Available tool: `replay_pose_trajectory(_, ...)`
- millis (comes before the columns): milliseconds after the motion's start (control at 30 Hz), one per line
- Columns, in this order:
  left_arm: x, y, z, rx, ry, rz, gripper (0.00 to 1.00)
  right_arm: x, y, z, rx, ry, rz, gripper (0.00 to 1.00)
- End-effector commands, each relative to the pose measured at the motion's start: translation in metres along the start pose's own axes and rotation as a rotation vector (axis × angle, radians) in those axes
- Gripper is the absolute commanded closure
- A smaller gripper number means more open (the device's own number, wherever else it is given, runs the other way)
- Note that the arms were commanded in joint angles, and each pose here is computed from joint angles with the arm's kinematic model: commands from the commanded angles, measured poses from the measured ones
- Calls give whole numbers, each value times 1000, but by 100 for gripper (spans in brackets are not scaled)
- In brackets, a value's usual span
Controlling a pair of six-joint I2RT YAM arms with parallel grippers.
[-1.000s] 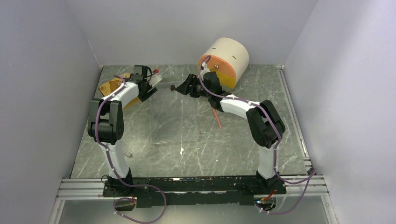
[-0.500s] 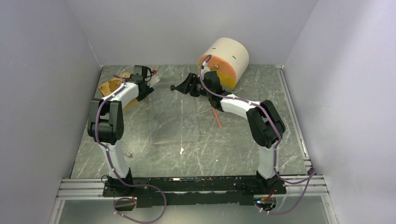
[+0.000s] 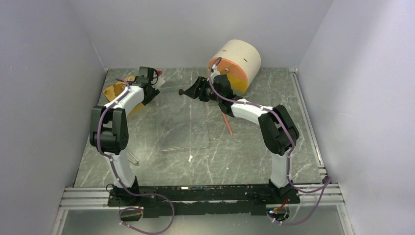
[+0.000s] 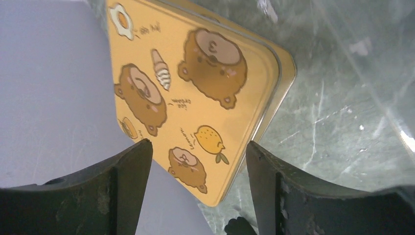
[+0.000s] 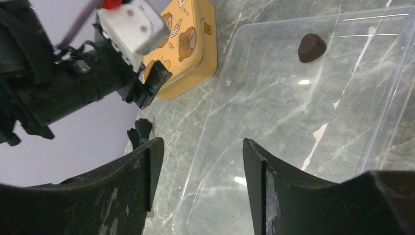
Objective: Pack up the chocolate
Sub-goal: Close the box lid on the packing box.
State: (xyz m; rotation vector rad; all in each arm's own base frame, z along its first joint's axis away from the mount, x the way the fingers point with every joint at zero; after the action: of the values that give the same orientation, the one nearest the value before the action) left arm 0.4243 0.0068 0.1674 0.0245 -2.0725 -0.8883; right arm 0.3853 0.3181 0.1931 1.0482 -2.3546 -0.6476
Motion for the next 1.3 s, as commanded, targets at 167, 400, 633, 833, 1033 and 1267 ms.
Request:
replay_pose_trajectory(167,34,34,-74,529,-163,-69,29,10,21,-37,41,-111,-60,36)
replay_pose_trajectory(400,-7,13,-88,707,-88,-74,21,12,19,-41,43,-122,-50,36)
replay_pose_trajectory(633,-44,-5,-77,662,-6,-166,12,14,16,-43,50,-125,-44,36)
replay_pose_trajectory(833,-56,-5,-67,620,23,-262,10,13,10,-42,40,-121,-42,36)
replay_pose_trajectory(1033,-62,-2,-62,576,48,-322,10,11,8,-42,31,-120,-49,36)
replay_pose_trajectory(1267,-59,5,-52,540,76,-355,11,8,7,-41,24,-111,-56,36)
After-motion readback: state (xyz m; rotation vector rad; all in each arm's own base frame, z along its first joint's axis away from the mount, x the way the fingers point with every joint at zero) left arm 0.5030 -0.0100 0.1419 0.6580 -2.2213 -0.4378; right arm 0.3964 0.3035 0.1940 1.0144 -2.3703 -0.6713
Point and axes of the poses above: each gripper's point midway between its finger pads, its own x axis back along the fingers, its own y axis along the line the jaws close on, z = x × y, the point moved 8 cm from there along x, back along the fingers, and after that the axes turned 12 degrees about x, right-handed, at the moved point
